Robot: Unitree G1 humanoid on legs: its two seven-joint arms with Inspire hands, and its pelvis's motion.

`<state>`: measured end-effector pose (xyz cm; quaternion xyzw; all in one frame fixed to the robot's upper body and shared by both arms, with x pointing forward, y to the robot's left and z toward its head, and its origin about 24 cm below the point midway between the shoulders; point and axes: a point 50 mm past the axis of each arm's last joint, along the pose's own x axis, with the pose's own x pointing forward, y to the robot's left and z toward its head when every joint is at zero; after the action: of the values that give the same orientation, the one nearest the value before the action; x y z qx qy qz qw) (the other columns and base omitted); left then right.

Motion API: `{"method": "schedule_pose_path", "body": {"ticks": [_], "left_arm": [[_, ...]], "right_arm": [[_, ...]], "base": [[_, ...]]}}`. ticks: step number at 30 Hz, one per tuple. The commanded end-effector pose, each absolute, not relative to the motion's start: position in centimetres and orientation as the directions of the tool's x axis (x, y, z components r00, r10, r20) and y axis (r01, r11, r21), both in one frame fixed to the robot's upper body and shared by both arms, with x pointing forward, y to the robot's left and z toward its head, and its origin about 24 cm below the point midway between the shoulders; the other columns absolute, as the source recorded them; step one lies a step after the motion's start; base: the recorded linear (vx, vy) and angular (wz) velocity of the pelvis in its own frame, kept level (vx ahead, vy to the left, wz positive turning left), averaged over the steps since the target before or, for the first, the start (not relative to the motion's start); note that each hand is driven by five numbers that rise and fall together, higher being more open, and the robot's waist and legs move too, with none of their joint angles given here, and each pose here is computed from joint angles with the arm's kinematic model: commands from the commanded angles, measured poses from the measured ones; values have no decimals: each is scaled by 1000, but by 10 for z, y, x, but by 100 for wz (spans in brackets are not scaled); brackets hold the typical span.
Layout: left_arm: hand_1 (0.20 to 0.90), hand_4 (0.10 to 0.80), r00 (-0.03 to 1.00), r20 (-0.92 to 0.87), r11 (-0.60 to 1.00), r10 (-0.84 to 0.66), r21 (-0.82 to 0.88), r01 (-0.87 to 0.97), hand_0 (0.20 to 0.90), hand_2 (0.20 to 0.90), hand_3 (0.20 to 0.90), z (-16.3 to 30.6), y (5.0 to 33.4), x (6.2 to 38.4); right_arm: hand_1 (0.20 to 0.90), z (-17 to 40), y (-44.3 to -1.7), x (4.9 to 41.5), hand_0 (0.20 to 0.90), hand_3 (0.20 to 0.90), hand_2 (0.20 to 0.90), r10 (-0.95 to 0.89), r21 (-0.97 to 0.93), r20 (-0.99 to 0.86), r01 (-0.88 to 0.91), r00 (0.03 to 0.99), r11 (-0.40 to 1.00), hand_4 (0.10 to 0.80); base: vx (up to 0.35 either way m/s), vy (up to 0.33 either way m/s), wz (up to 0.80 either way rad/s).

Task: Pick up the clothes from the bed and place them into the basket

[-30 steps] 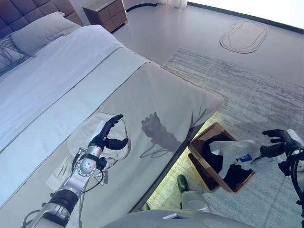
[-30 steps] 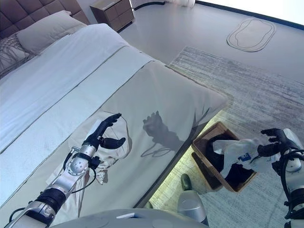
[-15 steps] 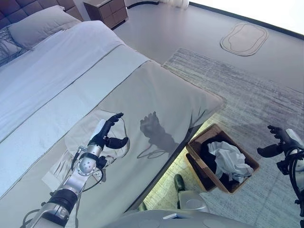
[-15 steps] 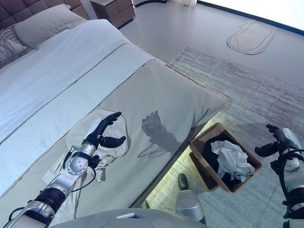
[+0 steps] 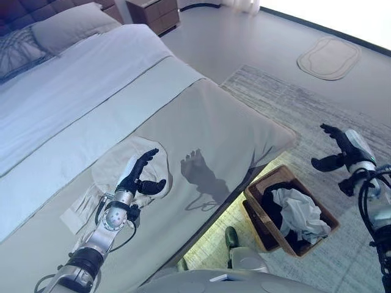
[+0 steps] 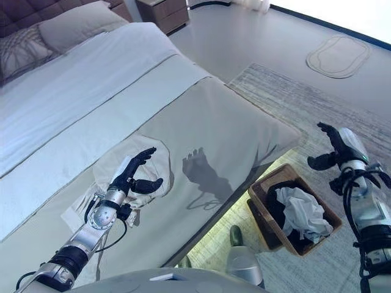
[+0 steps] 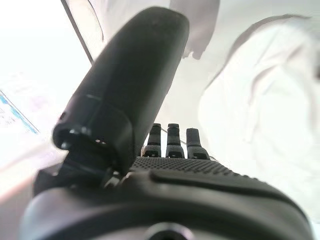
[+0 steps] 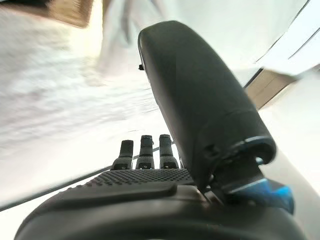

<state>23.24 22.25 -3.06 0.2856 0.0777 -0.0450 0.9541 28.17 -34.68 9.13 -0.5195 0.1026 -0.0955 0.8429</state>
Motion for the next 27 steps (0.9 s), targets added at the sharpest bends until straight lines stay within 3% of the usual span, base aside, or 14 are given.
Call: {"method": "schedule_pose_path", "body": {"ticks": [1,11,27], "left_arm": [[900,800,999,1,804,39,593,-32,900,900,900,2,251,246],[900,800,990,-64,796,125,602,-62,900,900,900,-7,273,227],[900,800,996,78,798,49,597,-86,900,900,900,23,270,232]], "right_arm": [[900,151,-316,320,900,900,900,-150,-900,186,229,971,370,800],[900,170,-273,352,900,900,900,-14,-930,168,163,986,330,800],[900,273,-240,390,900,900,900,-27,-905,344,339,938,258,800]], "base": [[73,37,28],[65,50,47],[-90,24,41]]}}
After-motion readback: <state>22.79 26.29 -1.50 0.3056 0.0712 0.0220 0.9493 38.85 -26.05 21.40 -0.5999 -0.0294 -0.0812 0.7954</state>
